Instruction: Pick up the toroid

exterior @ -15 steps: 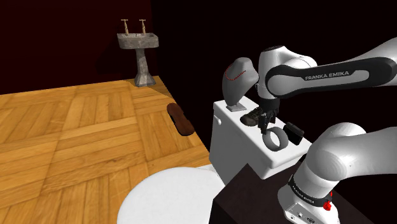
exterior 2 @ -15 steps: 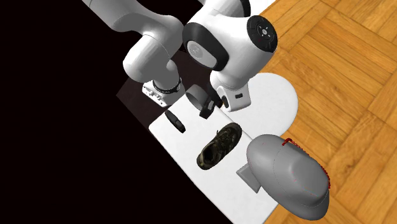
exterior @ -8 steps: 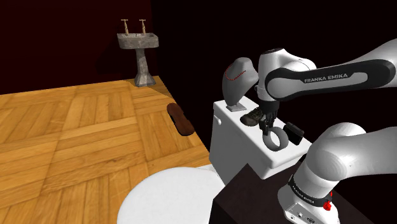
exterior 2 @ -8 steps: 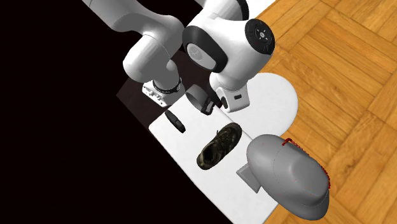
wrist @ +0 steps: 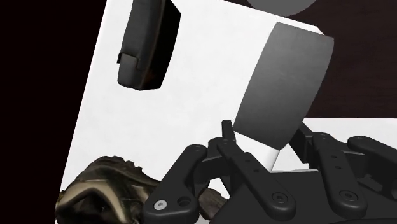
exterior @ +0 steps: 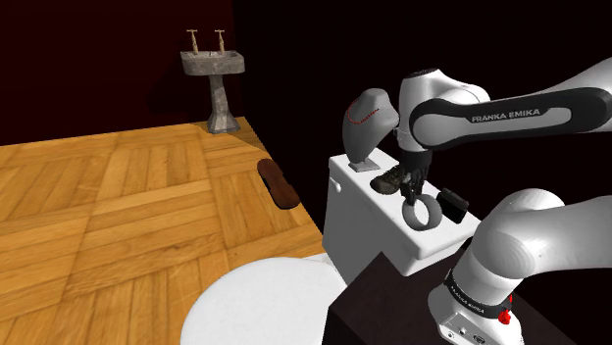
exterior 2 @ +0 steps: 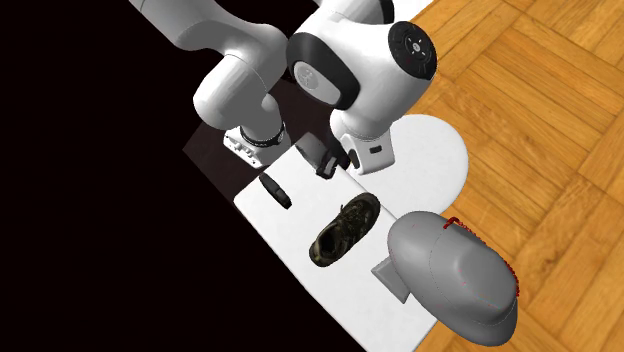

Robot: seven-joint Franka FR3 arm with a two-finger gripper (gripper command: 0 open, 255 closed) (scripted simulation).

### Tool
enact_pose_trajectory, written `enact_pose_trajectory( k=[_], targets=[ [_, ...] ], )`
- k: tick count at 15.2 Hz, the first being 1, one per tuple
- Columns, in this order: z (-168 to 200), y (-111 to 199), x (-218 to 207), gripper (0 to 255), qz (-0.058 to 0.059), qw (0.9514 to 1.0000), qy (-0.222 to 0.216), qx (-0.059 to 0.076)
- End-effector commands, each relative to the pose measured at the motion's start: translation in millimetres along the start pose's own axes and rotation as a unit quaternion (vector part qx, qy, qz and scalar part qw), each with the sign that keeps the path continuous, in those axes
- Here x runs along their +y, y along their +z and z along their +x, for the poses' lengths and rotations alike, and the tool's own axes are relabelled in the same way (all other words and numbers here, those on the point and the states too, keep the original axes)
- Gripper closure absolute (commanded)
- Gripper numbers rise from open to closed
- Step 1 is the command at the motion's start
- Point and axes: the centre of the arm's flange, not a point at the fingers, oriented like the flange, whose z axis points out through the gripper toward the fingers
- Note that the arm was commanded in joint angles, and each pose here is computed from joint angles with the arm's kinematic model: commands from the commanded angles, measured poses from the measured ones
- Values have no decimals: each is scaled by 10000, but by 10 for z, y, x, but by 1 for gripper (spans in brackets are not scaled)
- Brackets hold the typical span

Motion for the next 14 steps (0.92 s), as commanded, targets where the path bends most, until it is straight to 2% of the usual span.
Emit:
enact_pose_trajectory(
  k=[1, 12, 14],
  targets=[
    [-25, -96, 6, 255, 0, 10000, 0, -2],
    [-149, -661, 59, 255, 0, 10000, 0, -2],
    [-151, -668, 60, 255, 0, 10000, 0, -2]
  ],
)
